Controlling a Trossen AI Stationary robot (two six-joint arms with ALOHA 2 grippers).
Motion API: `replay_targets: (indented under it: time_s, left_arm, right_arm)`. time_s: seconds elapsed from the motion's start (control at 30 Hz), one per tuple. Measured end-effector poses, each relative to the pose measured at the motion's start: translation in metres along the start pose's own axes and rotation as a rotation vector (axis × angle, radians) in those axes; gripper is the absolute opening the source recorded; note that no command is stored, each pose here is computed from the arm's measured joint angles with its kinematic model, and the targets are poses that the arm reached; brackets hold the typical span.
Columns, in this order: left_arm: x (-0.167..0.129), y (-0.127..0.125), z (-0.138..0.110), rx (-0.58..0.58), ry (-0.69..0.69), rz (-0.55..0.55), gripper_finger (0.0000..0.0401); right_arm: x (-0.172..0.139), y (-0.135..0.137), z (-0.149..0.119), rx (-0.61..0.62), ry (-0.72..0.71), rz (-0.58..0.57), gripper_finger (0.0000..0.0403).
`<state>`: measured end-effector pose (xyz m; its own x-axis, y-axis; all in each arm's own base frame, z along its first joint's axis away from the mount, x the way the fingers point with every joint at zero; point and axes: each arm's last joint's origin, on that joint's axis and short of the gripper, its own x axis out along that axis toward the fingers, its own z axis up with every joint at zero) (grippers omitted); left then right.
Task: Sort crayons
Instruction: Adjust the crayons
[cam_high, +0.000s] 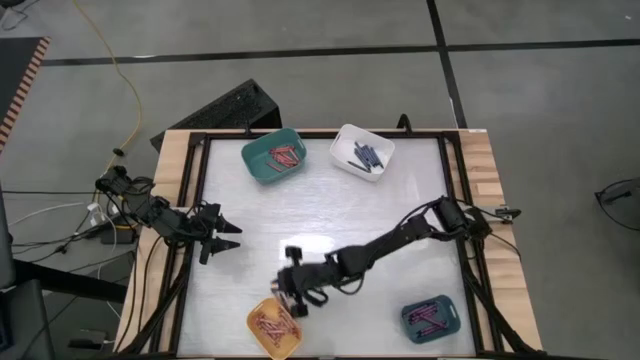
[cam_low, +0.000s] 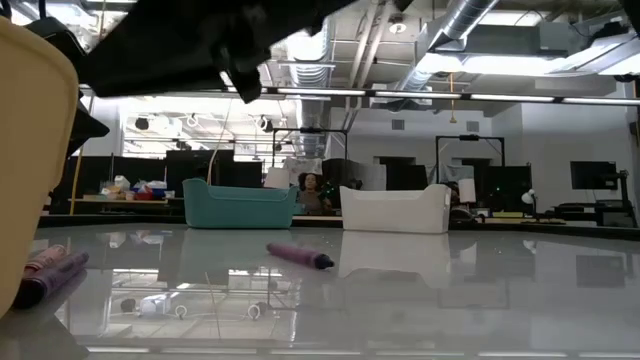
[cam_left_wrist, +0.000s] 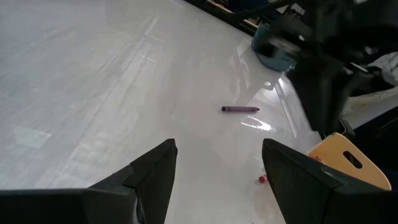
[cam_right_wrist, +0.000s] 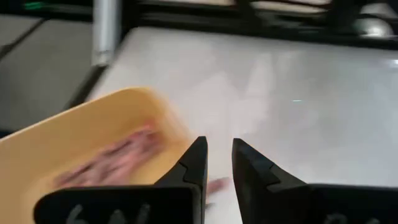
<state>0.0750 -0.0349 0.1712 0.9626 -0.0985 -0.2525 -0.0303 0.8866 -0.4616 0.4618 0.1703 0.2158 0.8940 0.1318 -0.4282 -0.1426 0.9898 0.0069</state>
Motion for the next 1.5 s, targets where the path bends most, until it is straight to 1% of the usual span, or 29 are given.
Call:
replay_targets:
  time_s: [0.07, 0.2, 0.33, 0.43, 0.57, 0.67, 0.87, 0.93, 1.0, 1.17, 1.23, 1.3, 1.5]
  left_arm:
    - [0.0, 0.0, 0.0, 0.0, 0.0, 0.0, 0.0228]
    - [0.0, 0.0, 0.0, 0.0, 0.0, 0.0, 0.0228]
    - [0.0, 0.0, 0.0, 0.0, 0.0, 0.0, 0.0228]
    - [0.0, 0.0, 0.0, 0.0, 0.0, 0.0, 0.0228]
    - [0.0, 0.0, 0.0, 0.0, 0.0, 0.0, 0.0228]
    - [0.0, 0.0, 0.0, 0.0, 0.0, -0.001, 0.0228]
    - [0.0, 0.0, 0.0, 0.0, 0.0, 0.0, 0.0228]
    - [0.0, 0.0, 0.0, 0.0, 0.0, 0.0, 0.0228]
    - [0.0, 0.0, 0.0, 0.0, 0.0, 0.0, 0.0228]
    - [0.0, 0.0, 0.0, 0.0, -0.001, 0.001, 0.0228]
    - [0.0, 0.0, 0.0, 0.0, -0.002, 0.001, 0.0228]
    - [0.0, 0.0, 0.0, 0.0, -0.001, 0.001, 0.0228]
    - [0.0, 0.0, 0.0, 0.0, -0.001, 0.001, 0.0228]
  right_arm:
    - [0.004, -0.016, 0.001, 0.02, -0.005, -0.042, 0.0069]
    - [0.014, -0.041, -0.007, 0.076, 0.03, -0.076, 0.0059]
    - [0.015, -0.051, -0.007, 0.087, 0.031, -0.082, 0.0048]
    - [0.016, -0.053, -0.007, 0.083, 0.023, -0.081, 0.0034]
    - [0.028, -0.052, -0.022, 0.071, 0.052, -0.082, 0.0004]
    - [0.035, -0.049, -0.031, 0.068, 0.06, -0.078, 0.0005]
    - [0.034, -0.049, -0.022, 0.07, -0.007, -0.071, 0.0001]
    - [0.034, -0.049, -0.02, 0.071, -0.033, -0.052, 0.0]
    - [0.038, -0.049, -0.023, 0.073, -0.045, -0.051, 0.0]
    - [0.052, -0.047, -0.043, 0.088, -0.001, -0.048, 0.0]
    - [0.054, -0.046, -0.043, 0.088, 0.003, -0.03, 0.0]
    - [0.058, -0.045, -0.037, 0.096, -0.03, -0.014, 0.0]
    - [0.059, -0.044, -0.035, 0.092, -0.009, 0.004, 0.0]
